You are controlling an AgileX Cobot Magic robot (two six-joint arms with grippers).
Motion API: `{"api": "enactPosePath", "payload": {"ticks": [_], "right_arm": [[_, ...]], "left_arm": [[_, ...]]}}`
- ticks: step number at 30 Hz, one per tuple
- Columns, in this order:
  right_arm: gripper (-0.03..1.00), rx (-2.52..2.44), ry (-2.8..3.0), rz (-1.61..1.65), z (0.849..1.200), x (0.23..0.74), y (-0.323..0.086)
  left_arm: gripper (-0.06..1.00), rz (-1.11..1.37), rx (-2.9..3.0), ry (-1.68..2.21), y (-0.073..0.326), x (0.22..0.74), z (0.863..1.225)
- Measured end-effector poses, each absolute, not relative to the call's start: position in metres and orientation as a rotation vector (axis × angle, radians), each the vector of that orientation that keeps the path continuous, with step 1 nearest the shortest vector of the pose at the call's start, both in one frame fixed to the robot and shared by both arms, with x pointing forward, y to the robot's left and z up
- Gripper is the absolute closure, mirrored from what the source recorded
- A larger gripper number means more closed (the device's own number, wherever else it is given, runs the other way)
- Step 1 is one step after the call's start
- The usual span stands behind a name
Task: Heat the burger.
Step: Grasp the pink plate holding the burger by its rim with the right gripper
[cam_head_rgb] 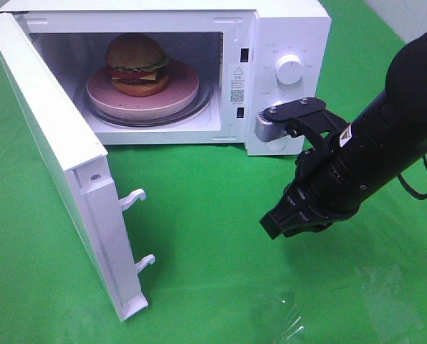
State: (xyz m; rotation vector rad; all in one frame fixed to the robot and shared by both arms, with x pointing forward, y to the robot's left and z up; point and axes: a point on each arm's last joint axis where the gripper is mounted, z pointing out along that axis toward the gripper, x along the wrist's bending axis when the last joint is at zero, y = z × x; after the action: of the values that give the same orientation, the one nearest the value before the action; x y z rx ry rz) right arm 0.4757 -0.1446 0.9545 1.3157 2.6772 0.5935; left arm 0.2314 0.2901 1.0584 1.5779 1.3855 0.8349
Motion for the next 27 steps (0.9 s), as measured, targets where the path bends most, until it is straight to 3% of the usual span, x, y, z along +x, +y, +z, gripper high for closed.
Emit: {"api": "enactPosePath", "payload": {"ticks": [17, 27], "right_arm": [[0.82, -0.078, 2.715, 0.465, 0.963, 0.488, -0.14], [0.8, -0.342, 2.638, 0.339, 0.964, 0.492, -0.144]], "left_arm": [[-0.05, 0.835, 1.578, 1.385, 0.29, 0.231, 1.058], [-0.05, 0.835, 1.578, 1.385, 0.29, 0.231, 1.058]]}}
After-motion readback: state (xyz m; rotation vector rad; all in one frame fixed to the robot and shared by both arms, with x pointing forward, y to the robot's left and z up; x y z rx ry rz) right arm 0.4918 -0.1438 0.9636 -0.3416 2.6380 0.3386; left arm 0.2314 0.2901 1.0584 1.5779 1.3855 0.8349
